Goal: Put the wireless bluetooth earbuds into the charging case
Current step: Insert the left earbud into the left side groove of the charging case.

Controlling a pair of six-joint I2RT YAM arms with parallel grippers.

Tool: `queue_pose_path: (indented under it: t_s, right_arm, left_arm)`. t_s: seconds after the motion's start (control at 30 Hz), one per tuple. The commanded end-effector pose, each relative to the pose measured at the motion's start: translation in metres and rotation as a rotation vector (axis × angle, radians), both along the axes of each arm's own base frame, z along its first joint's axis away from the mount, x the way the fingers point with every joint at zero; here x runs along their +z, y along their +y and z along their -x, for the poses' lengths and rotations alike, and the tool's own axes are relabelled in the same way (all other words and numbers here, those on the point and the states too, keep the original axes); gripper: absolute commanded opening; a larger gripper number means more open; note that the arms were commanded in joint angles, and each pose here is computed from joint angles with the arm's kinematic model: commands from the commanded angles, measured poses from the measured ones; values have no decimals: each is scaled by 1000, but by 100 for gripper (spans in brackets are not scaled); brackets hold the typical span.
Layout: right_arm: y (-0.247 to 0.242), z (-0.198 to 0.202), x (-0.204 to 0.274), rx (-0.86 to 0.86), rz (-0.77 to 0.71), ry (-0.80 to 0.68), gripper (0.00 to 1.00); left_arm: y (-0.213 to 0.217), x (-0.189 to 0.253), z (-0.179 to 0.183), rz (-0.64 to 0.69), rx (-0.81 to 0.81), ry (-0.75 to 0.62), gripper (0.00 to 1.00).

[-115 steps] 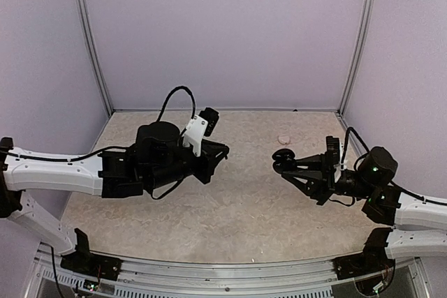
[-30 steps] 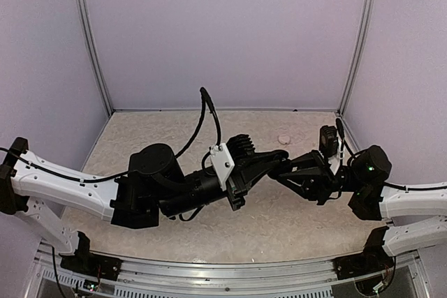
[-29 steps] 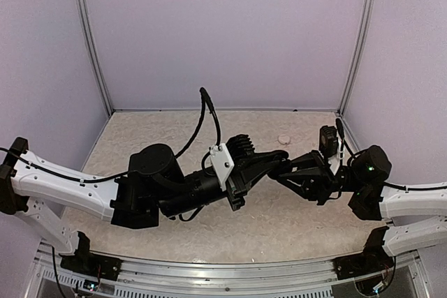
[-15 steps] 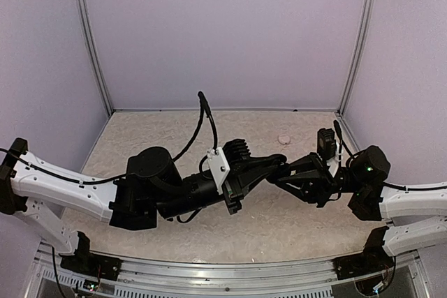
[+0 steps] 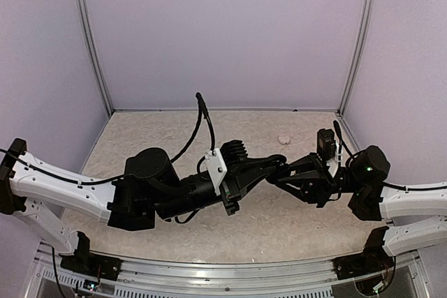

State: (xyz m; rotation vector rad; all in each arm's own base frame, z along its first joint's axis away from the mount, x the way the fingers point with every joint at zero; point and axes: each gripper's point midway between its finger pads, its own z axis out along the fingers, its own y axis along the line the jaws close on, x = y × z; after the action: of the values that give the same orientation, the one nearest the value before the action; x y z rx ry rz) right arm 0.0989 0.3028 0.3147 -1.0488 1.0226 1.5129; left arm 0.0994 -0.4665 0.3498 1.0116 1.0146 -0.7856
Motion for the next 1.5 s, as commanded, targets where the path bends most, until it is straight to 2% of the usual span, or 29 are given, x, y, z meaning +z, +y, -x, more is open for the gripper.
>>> queue_pose_path:
  t_s: [0.0,0.4,0.9,1.13,1.47]
  right_arm:
    - [-4,0,27,-24,-76,-54,0]
    - [-3,1,26,-19,-69,-59,0]
    - [-2,7,27,19,-62,-81,0]
    - [-3,8,27,21,-66,-86,0]
    - [-3,10,29,34,-74,-96,0]
  left_arm:
    - [0,-20,5,-63,-19,20,13]
    - [2,-22,6,-79,-38,18,13]
    - [1,-27,13,-121,-150,17,5]
    - [10,-21,7,-74,-160,52,0]
    - [10,-20,9,-65,-184,57,0]
